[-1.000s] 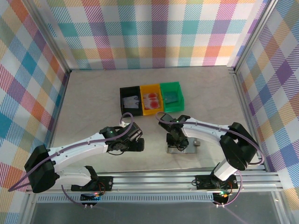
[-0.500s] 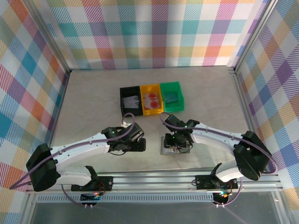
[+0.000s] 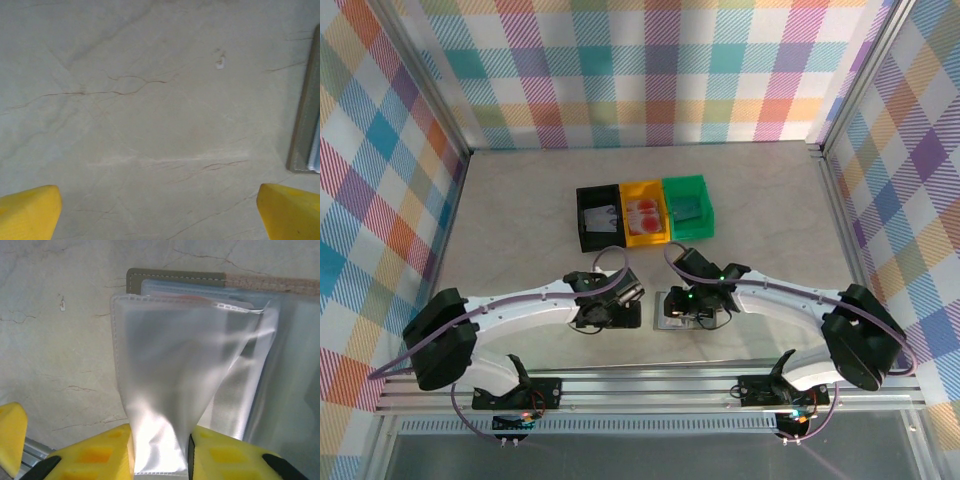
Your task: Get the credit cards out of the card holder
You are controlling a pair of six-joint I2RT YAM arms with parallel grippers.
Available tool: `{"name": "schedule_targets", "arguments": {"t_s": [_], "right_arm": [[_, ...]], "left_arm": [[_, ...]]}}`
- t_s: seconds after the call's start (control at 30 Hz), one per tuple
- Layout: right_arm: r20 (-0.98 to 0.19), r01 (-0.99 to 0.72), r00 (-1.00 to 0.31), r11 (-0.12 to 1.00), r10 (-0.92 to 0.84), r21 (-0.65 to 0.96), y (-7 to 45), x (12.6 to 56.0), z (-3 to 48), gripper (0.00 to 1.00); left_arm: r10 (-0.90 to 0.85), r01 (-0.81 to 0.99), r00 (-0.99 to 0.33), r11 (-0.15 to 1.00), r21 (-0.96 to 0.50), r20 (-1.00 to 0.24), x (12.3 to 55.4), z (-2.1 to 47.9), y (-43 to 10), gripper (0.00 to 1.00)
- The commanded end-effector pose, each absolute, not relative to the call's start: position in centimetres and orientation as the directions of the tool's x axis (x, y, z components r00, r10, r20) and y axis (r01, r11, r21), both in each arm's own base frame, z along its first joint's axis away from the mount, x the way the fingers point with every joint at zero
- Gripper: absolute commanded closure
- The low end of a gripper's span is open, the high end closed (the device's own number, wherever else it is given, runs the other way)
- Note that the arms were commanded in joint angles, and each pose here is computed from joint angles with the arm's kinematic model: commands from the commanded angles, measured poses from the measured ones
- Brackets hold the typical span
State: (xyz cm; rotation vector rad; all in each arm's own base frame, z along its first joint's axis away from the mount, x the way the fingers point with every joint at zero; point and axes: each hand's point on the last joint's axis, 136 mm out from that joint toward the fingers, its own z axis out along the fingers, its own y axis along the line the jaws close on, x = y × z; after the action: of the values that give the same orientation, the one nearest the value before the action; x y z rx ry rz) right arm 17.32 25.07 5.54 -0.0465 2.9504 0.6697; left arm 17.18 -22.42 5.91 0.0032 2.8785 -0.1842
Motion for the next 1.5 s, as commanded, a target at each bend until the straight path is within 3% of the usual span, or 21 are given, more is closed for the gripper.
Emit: {"name": "schedule_targets", "arguments": {"t_s": [0.0,0.5,0.9,1.2,1.47], "right_arm": [[-0.139,-0.049,-0.990,0.878,0.021,0.477,25.4,17.5,6.4,0.69],[-0.172,-0.044,-0.984,0.850,0.056,0.526,25.1,17.2,6.3,0.69],[-0.181,-0.042,-0.981,0.848,0.064,0.528,24.7,17.1,6.3,0.69],[-0.205,-0.042,-0.976,0.850,0.078,0.526,24.0,17.1,6.6,0.69],[-0.216,-0.030,-0.971,0.840,0.105,0.542,23.6,17.0,6.7,0.70]], "left_arm": [[-0.036,0.018,-0.967,0.978,-0.210,-0.253,17.4,6.9,-25.4,0.00],[-0.056,-0.006,-0.987,0.948,-0.319,-0.148,16.9,4.1,-30.3,0.00],[-0.074,-0.039,-0.992,0.948,-0.315,-0.101,16.9,1.9,-31.3,0.00],[-0.107,-0.057,-0.988,0.925,-0.375,-0.114,17.0,2.4,-31.7,0.00],[-0.115,-0.084,-0.992,0.899,-0.430,-0.048,16.4,1.3,-33.2,0.00]]}}
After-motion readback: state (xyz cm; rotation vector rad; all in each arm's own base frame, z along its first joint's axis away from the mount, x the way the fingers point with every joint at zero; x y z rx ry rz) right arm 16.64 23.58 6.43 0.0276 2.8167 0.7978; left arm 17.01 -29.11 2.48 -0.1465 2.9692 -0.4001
